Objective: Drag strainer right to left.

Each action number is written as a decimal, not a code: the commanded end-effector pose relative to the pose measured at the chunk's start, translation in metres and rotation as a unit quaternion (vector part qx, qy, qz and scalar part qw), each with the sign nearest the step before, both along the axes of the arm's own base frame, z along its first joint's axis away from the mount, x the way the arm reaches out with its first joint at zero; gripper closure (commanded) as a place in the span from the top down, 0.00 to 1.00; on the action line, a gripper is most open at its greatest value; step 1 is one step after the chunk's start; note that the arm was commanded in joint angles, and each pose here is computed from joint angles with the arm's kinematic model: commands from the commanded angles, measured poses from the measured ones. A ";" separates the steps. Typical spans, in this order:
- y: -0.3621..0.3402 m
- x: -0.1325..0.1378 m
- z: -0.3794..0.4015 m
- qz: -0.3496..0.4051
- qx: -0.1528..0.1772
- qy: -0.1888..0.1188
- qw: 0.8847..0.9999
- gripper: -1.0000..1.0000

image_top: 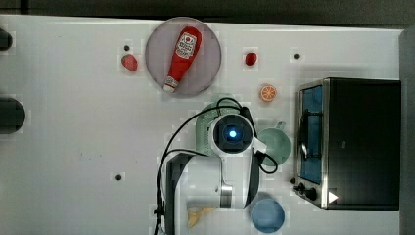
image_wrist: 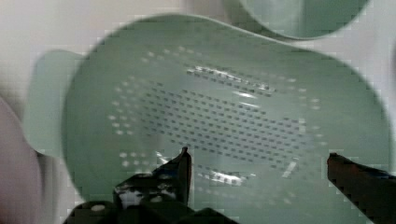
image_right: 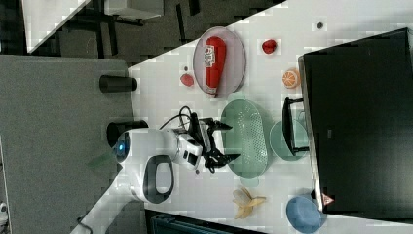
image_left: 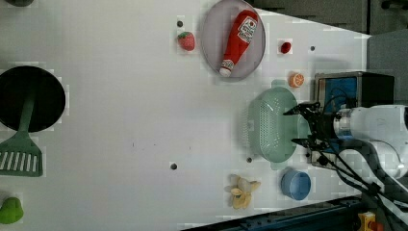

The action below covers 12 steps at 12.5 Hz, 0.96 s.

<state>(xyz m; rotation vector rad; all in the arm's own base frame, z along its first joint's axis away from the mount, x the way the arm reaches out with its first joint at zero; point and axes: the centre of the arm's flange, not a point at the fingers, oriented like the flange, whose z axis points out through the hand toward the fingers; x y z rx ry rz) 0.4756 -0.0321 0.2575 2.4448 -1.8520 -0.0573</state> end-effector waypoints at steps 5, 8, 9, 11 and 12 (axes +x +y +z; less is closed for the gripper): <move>0.029 0.008 -0.078 -0.080 0.009 -0.033 0.996 1.00; 0.047 0.003 -0.097 -0.096 0.008 -0.023 0.995 1.00; 0.055 0.002 -0.099 -0.098 0.008 -0.021 0.995 1.00; 0.075 0.001 -0.100 -0.085 0.011 -0.021 0.996 1.00; 0.085 0.002 -0.098 -0.078 0.012 -0.023 0.997 1.00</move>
